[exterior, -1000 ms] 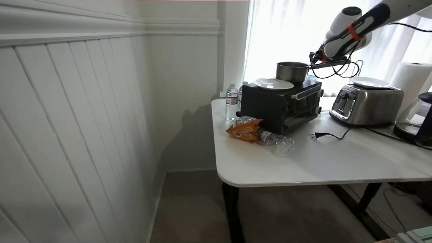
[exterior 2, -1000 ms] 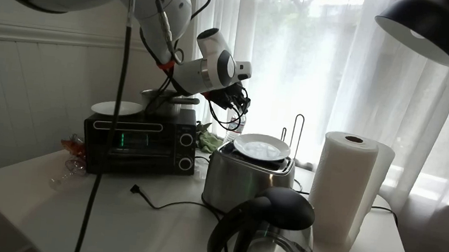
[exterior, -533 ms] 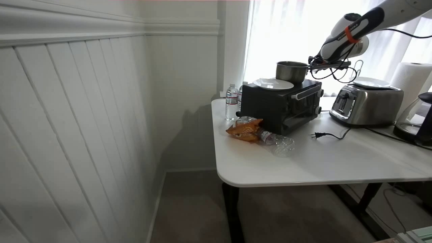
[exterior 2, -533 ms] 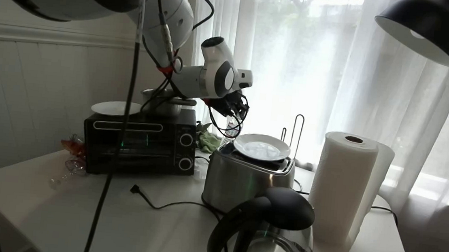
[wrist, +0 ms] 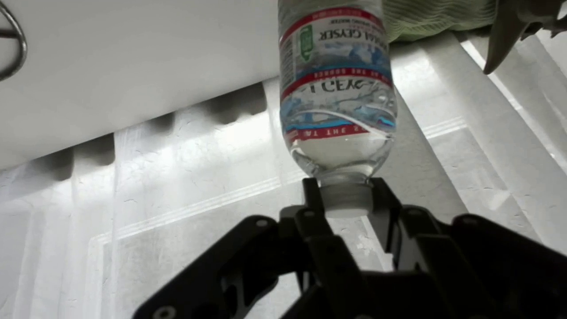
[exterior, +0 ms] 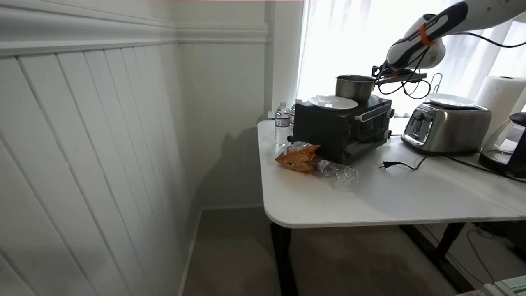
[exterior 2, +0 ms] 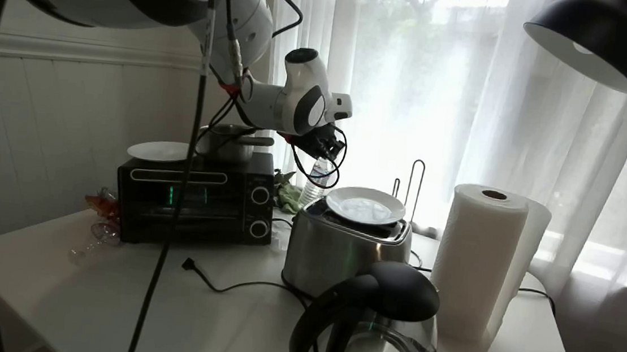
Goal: Remove the water bottle from the pot.
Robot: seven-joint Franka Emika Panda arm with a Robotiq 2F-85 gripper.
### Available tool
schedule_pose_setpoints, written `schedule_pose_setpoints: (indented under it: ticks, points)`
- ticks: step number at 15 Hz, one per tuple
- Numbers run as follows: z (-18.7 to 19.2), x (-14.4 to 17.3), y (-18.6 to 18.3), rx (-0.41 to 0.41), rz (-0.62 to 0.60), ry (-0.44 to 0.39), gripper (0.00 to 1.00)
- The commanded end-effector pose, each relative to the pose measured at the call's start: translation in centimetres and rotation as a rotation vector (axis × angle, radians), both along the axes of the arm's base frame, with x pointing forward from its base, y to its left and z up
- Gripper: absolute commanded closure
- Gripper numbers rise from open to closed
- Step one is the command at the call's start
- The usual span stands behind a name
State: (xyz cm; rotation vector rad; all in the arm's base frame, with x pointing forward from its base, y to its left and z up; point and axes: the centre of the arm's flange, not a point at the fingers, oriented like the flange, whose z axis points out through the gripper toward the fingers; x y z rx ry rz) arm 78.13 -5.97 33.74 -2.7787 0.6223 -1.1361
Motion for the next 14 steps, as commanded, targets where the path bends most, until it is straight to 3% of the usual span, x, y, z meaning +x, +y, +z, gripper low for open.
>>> schedule_pose_setpoints:
  ticks: [1, 7, 14]
  points:
    - [2.3, 1.7, -0.4, -0.015, 0.072, -0.090, 0.92]
    - [2.1, 3.2, -2.4, -0.114, 0.148, -0.141, 0.92]
    - [0.1, 3.7, -4.6, -0.153, 0.213, -0.121, 0.92]
